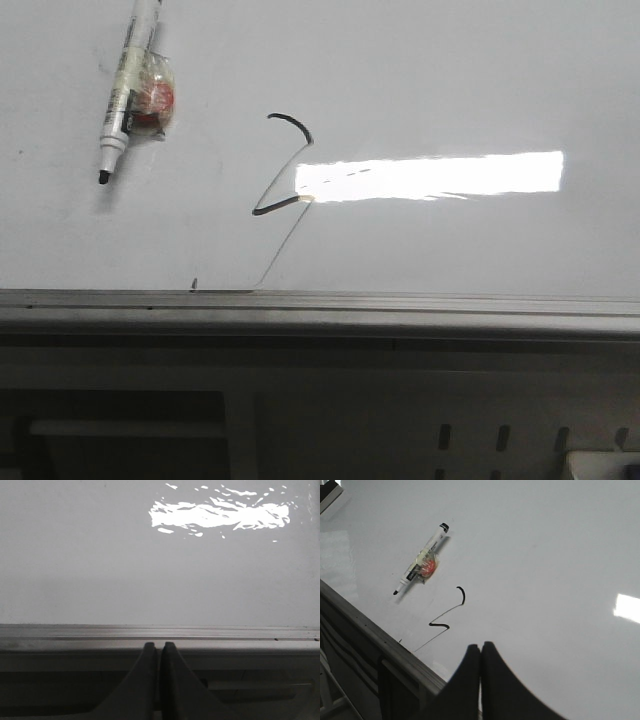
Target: Write number 3 on whiteboard
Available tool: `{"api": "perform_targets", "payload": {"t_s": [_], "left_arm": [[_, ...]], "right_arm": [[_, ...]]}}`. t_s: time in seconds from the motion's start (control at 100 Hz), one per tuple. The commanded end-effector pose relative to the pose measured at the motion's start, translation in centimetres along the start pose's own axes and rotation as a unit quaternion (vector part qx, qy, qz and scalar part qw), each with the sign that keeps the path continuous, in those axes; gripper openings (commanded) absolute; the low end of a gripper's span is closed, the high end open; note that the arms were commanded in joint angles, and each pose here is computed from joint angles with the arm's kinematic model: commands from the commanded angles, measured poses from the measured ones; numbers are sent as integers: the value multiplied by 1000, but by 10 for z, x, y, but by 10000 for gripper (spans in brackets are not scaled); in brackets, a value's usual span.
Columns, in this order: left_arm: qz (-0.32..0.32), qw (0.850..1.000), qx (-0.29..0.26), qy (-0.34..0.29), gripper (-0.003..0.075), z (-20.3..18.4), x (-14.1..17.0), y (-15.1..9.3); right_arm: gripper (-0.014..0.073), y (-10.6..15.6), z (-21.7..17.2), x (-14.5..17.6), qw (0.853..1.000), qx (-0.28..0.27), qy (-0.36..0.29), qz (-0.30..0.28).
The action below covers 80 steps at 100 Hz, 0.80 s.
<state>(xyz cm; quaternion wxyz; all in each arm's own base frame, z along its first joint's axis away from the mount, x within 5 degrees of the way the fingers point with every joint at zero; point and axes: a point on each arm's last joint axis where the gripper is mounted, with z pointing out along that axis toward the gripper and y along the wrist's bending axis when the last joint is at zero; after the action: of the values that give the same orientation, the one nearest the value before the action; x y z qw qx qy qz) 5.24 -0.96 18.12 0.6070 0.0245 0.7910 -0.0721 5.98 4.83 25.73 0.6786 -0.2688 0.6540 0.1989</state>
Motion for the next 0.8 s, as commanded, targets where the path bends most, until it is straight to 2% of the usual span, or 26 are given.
{"api": "perform_targets", "payload": {"t_s": [0.0,0.62,0.74,0.79], "left_arm": [[-9,1000,-1,-9,-20,2,7,1],[-9,1000,-1,-10,-20,2,7,1],[-9,1000,-1,-10,-20,2,7,1],[-9,1000,-1,-10,-20,2,7,1]], "right_arm": [[-64,-6,0,-12,999,28,-31,0],[-64,-5,0,-11,999,27,-29,-1],[-64,-12,0,-4,995,72,-47,-53],[-65,-15,0,3,994,95,-57,-25]]}}
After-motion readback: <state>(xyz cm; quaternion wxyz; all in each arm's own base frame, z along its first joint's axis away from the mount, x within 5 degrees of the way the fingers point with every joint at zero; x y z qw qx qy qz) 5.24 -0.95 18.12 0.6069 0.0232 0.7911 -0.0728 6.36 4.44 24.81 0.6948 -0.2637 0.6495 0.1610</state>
